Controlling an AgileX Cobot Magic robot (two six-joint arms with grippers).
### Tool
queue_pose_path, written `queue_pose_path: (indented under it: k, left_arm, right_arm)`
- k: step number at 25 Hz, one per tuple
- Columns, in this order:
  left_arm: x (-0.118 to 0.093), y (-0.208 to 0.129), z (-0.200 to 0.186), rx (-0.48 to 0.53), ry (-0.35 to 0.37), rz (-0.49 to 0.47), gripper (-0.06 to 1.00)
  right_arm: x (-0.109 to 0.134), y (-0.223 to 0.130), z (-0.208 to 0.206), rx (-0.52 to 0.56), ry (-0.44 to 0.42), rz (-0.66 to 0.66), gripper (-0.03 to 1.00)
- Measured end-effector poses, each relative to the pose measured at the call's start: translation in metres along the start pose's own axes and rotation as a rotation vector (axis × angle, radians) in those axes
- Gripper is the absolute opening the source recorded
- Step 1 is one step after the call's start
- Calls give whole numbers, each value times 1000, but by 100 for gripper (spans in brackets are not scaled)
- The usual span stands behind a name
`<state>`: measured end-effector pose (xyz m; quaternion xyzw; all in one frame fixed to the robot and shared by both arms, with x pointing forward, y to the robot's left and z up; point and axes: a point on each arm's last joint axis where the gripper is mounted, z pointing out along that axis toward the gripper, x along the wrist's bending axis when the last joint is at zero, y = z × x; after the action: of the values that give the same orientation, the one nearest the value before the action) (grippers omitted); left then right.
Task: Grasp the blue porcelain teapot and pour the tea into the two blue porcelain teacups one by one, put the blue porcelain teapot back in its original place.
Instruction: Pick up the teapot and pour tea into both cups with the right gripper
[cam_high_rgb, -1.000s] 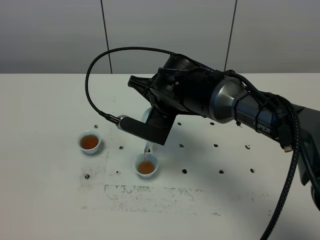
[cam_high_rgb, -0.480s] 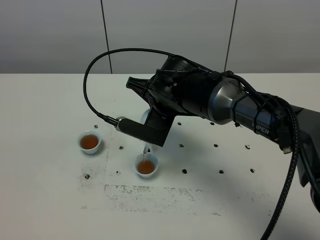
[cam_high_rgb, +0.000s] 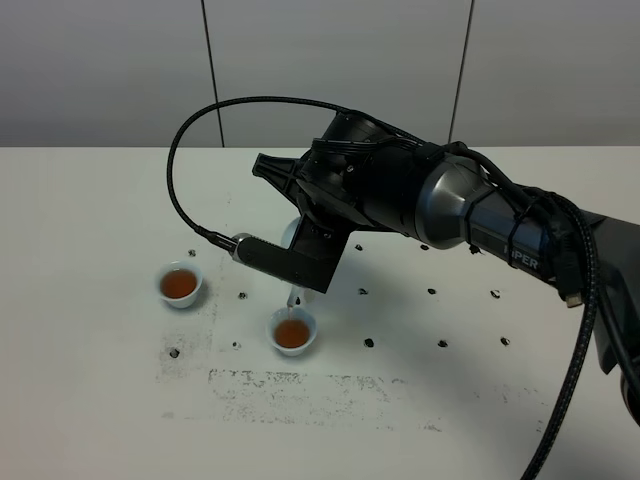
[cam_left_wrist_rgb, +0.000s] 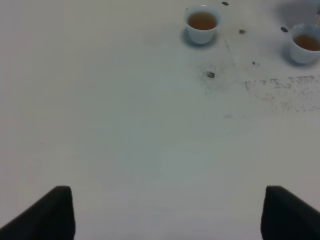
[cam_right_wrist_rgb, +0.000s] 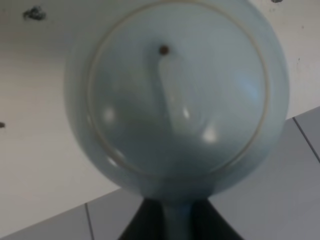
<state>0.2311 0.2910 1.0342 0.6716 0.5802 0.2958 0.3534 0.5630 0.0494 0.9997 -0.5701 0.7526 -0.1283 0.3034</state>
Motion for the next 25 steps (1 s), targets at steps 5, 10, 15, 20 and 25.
queue_pose_path:
  k: [5,10,15,20,25]
  left_arm:
    - [0,0,0,0,0,0,76]
    - [0,0,0,0,0,0,76]
    - [0,0,0,0,0,0,76]
    - [0,0,0,0,0,0,76]
    - [0,0,0,0,0,0,76]
  right_arm:
    - [0,0,0,0,0,13,4]
    - [1,2,1,-18,6,90,4]
    - [10,1,4,-48,84,163,4]
    - [20,-5,8,-97,135,243,4]
    - [24,-24,4,-173,144,391,4]
